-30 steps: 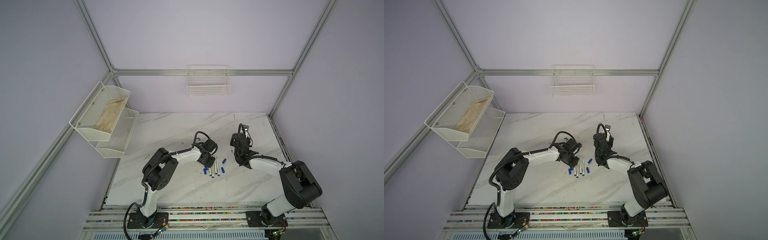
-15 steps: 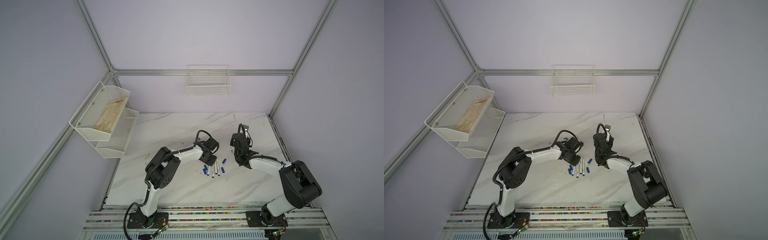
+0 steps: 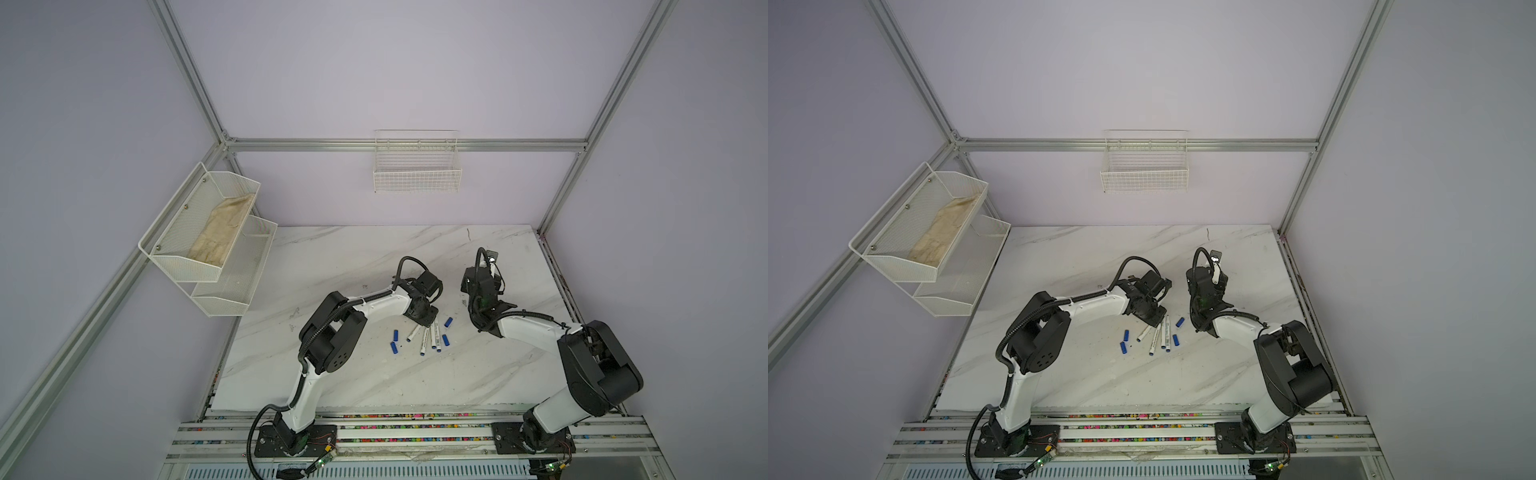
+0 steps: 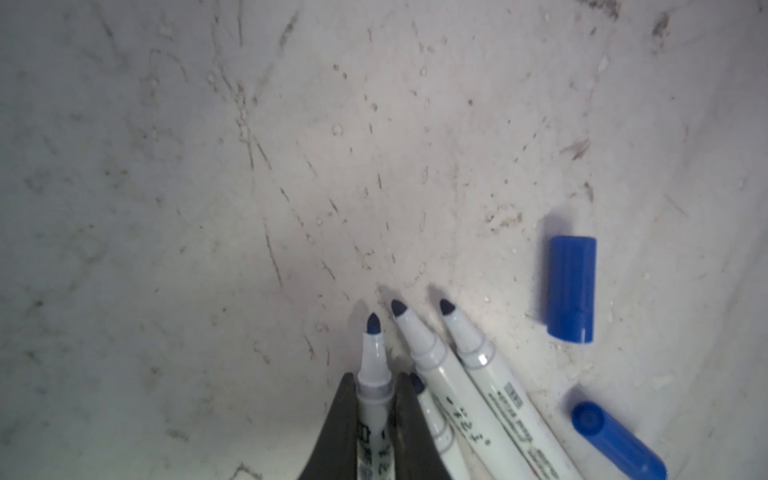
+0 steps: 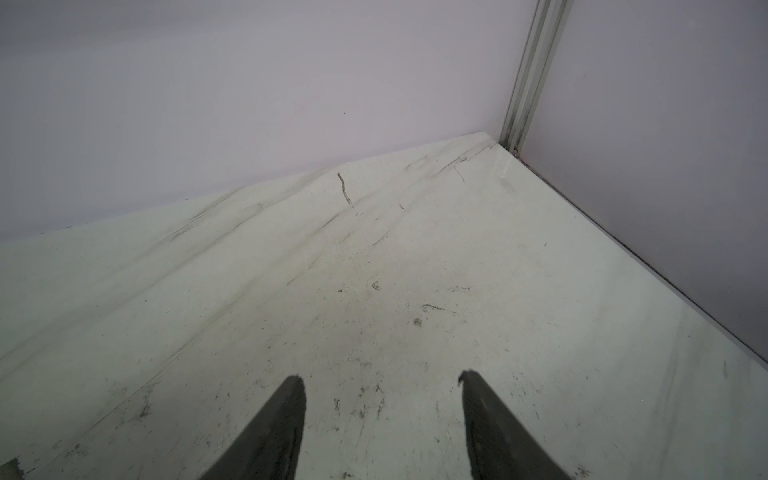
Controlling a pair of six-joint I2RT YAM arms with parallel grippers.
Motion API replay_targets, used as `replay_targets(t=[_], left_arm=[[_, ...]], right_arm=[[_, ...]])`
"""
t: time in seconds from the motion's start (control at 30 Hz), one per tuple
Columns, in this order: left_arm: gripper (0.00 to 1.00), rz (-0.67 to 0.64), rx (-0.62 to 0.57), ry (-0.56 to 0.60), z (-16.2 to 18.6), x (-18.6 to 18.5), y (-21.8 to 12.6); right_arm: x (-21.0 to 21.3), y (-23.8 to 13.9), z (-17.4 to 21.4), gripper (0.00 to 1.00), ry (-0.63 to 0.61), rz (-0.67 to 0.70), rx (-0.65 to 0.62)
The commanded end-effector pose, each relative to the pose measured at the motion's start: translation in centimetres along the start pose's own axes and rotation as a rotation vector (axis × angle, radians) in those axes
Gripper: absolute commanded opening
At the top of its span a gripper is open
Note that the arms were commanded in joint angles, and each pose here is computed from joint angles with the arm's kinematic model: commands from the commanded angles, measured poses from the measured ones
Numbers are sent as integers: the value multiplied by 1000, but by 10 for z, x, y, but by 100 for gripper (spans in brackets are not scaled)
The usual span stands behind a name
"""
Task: Insert the pens into the pen caps
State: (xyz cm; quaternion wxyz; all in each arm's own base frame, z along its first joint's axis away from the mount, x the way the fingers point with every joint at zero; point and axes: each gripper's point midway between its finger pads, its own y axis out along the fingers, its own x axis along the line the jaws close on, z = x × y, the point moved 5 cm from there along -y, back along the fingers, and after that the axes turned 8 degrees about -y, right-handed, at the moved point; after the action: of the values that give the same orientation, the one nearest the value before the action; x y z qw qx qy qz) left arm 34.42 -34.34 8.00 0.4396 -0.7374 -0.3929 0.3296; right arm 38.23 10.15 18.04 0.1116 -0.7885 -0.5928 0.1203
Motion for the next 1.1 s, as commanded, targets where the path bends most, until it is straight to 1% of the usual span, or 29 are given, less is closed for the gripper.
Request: replay_targets(t=[0.0,0.13,0.17,0.2,0.27,0.33,0.37,0.4,0.47,0.6,0.67,0.77,0.87,1.0,1.07], left_arm=[[10,-14,-52,-26,-22,-5,-2],[9,-57,-83,-40,-31,5,0],[9,-66,-89,-45,-33,10,0],[11,-73,-94,-48,-34,13,0],[28,-87,-97,-45,-35,19,-3],[39,-93,-98,-43,-32,24,-9],[47,-99,-103,-44,-30,26,-14],[53,-102,-107,-43,-26,27,-18],[61,-108,-130,-13,-21,30,-30],[65,-116,-179,-42,-6,38,-58],[67,-120,-194,-89,3,45,-71],[68,-129,-213,-173,22,61,-90],[69,-118,-212,-277,44,83,-101],[72,-88,-160,-444,82,115,-106],[72,-55,-134,-501,101,124,-108]], right_arm=[[-3,0,-9,62,18,28,-14],[-3,0,-9,62,13,27,-12],[-3,0,-10,62,14,28,-12],[-3,-1,-10,62,14,26,-13],[-3,-1,-11,62,16,24,-14],[-3,-1,-12,62,15,15,-13],[-2,-2,-12,62,15,10,-13],[-1,-1,-12,62,13,5,-11],[1,-1,-13,62,10,-9,-9],[7,0,-12,63,-17,-47,2],[14,-1,-11,63,-31,-98,6],[39,-8,-10,63,-76,-247,0],[69,-21,-6,63,-139,-399,4],[115,-45,8,63,-260,-608,40],[137,-59,17,63,-332,-689,58]])
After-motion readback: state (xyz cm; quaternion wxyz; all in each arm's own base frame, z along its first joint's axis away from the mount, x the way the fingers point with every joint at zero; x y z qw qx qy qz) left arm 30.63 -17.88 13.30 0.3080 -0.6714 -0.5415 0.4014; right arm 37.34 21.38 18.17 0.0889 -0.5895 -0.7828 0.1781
